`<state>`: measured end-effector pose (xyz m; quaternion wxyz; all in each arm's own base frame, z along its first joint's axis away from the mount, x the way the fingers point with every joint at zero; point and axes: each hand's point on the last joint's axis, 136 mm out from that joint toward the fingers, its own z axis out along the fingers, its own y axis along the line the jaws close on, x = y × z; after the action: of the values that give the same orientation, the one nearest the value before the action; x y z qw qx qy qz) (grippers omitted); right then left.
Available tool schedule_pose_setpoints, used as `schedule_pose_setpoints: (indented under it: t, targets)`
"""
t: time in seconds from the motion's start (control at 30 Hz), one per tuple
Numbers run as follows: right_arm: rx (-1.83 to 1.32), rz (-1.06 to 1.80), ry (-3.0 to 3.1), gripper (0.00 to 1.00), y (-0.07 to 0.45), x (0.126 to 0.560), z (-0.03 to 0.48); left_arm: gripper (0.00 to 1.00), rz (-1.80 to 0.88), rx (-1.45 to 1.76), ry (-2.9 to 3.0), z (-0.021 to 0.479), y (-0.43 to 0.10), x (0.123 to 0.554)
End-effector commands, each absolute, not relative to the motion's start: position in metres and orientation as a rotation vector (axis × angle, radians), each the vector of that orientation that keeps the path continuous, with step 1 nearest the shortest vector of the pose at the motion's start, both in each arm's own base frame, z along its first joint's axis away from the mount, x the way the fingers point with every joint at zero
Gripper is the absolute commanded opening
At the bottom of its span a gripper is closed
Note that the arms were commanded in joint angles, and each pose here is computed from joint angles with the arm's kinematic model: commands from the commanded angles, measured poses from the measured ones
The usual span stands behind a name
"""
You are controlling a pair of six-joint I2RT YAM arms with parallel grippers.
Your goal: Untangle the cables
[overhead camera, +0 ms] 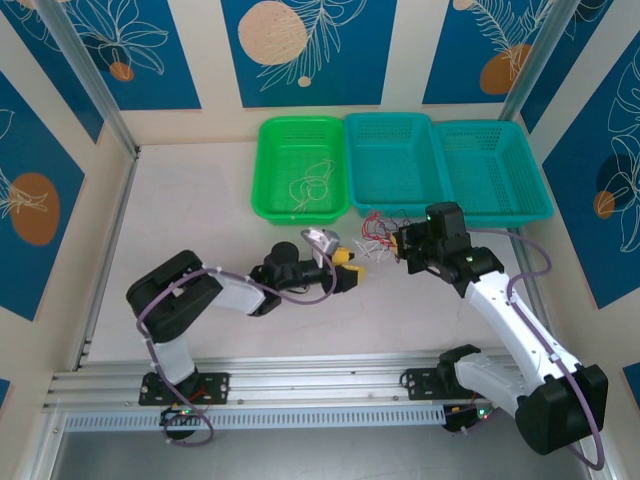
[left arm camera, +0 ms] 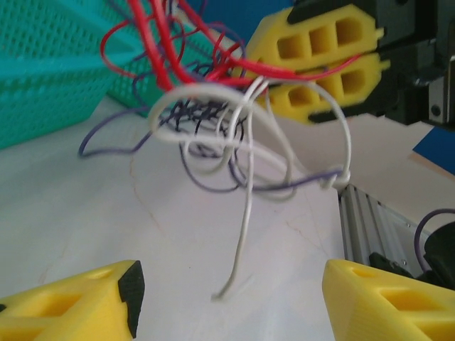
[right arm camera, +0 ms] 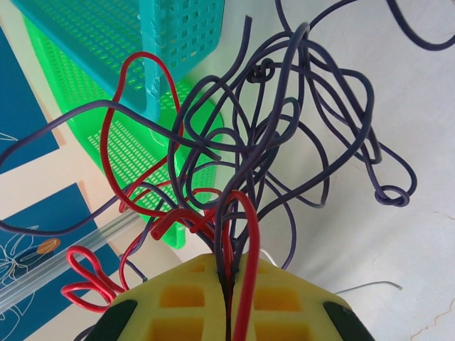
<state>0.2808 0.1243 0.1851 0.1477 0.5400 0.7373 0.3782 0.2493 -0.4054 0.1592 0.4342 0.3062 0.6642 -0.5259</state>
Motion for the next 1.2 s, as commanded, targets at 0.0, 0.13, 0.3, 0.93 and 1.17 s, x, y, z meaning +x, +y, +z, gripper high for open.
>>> schedule_pose_setpoints:
  t: [0.0,0.13,0.3,0.93,1.17]
  targets:
    - [1.58,1.102,2.089,0.0,0.125,0.28,0.197,0.65,-1.357,0.782,1.521,0.182,-0.42,0.25]
    - [1.585,1.114,2.083,0.0,0.126,0.28,0.2,0.34,-1.368,0.765,1.549,0.173,-0.425,0.254]
    - [1.603,1.056,2.075,0.0,0.117,0.278,0.192,0.0,-1.327,0.736,1.581,0.168,-0.414,0.253]
    - [1.874,0.575,2.083,0.0,0.023,0.252,0.062,0.0,-0.68,0.32,1.917,0.17,-0.22,0.279]
    - [1.954,0.478,2.002,0.0,-0.017,0.241,0.053,0.0,-0.461,0.106,1.973,0.171,-0.146,0.284]
